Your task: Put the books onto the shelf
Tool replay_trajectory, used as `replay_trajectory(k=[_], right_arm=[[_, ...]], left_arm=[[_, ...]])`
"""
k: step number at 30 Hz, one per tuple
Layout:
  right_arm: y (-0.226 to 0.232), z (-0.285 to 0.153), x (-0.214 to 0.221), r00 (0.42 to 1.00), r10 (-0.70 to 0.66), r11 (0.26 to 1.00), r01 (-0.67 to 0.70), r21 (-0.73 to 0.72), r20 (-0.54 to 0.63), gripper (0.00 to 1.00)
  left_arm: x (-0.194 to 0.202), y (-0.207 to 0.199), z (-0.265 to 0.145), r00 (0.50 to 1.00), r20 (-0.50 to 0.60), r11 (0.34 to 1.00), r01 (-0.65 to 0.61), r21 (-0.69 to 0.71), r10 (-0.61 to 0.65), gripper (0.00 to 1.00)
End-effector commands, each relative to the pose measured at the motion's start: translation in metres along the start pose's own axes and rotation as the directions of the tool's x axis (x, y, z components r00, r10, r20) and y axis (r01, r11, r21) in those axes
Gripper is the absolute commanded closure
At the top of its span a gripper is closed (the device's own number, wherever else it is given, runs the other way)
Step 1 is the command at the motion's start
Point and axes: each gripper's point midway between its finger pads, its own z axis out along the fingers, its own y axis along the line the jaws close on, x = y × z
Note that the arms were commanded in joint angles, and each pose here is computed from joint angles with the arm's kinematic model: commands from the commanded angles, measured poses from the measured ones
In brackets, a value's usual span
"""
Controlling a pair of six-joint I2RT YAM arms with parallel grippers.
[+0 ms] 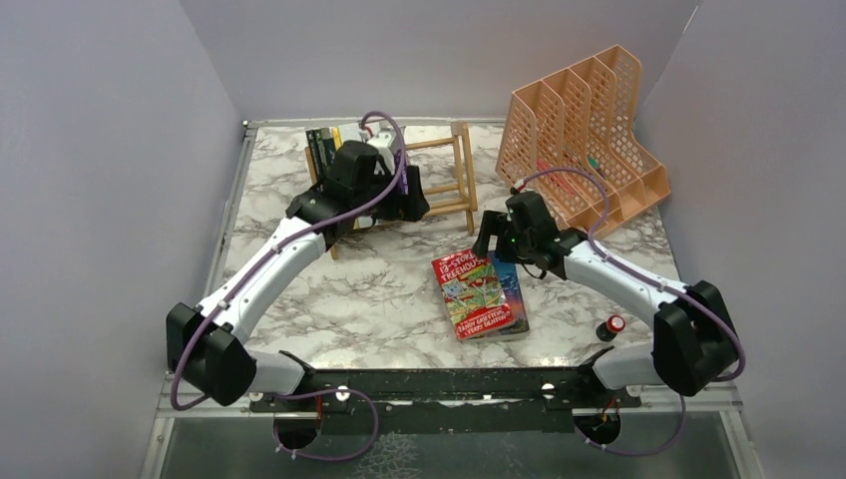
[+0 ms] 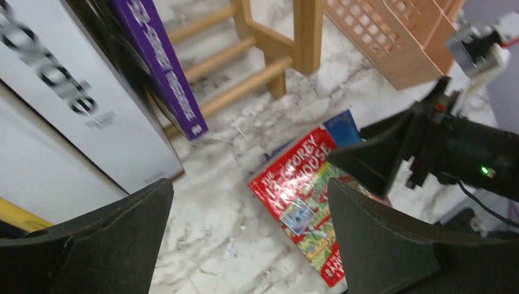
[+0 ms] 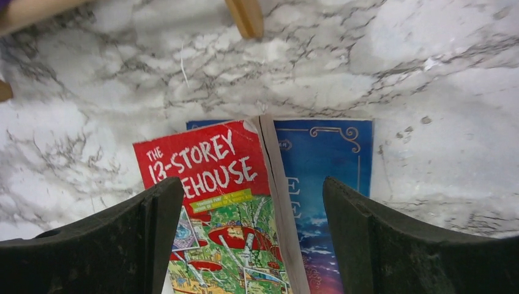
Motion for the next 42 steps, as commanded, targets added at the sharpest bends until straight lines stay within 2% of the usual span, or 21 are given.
replay_trajectory(k=[1,5,10,17,21,26,31,37,42], right_arm=[[0.01,0.011,0.037,0.985,-0.028,0.993,0.008,-0.118,-0.171,0.12],[0.009,0.018,0.055,0.968,-0.019,0.992,-0.012,-0.122,-0.251,0.14],[-0.004,0.019,0.066,0.962,-0.016,0.998,-0.003,-0.069,-0.273,0.25],[-0.014,0.02,0.084,0.947,-0.023,0.998,0.006,-0.056,-0.321,0.51],[-0.017,0.021,0.095,0.939,-0.01,0.999,-0.009,-0.053,-0.345,0.69],[-0.014,0.022,0.098,0.94,0.006,0.996,-0.035,-0.077,-0.342,0.82],[-0.013,0.026,0.103,0.937,0.019,0.995,-0.051,-0.082,-0.349,0.88],[-0.015,0.032,0.11,0.933,0.023,0.995,-0.056,-0.08,-0.36,0.91],[-0.011,0.034,0.112,0.931,0.027,0.992,-0.071,-0.107,-0.365,0.92]], left_arm=[[0.026,-0.038,-0.016,0.994,-0.004,0.966,0.11,0.235,-0.112,0.04],[0.064,-0.034,-0.009,0.968,-0.039,0.936,0.249,0.249,-0.247,0.04],[0.115,-0.039,-0.001,0.929,-0.108,0.892,0.371,0.258,-0.355,0.05],[0.177,-0.053,0.017,0.961,-0.098,0.92,0.274,0.281,-0.257,0.04],[0.193,-0.056,0.027,0.953,-0.131,0.91,0.3,0.286,-0.273,0.04],[0.216,-0.05,0.044,0.919,-0.201,0.9,0.38,0.215,-0.339,0.04],[0.225,-0.051,0.055,0.889,-0.225,0.872,0.443,0.207,-0.398,0.05],[0.219,-0.07,0.06,0.86,-0.263,0.821,0.501,0.273,-0.437,0.06],[0.202,-0.092,0.063,0.842,-0.286,0.768,0.535,0.351,-0.457,0.13]])
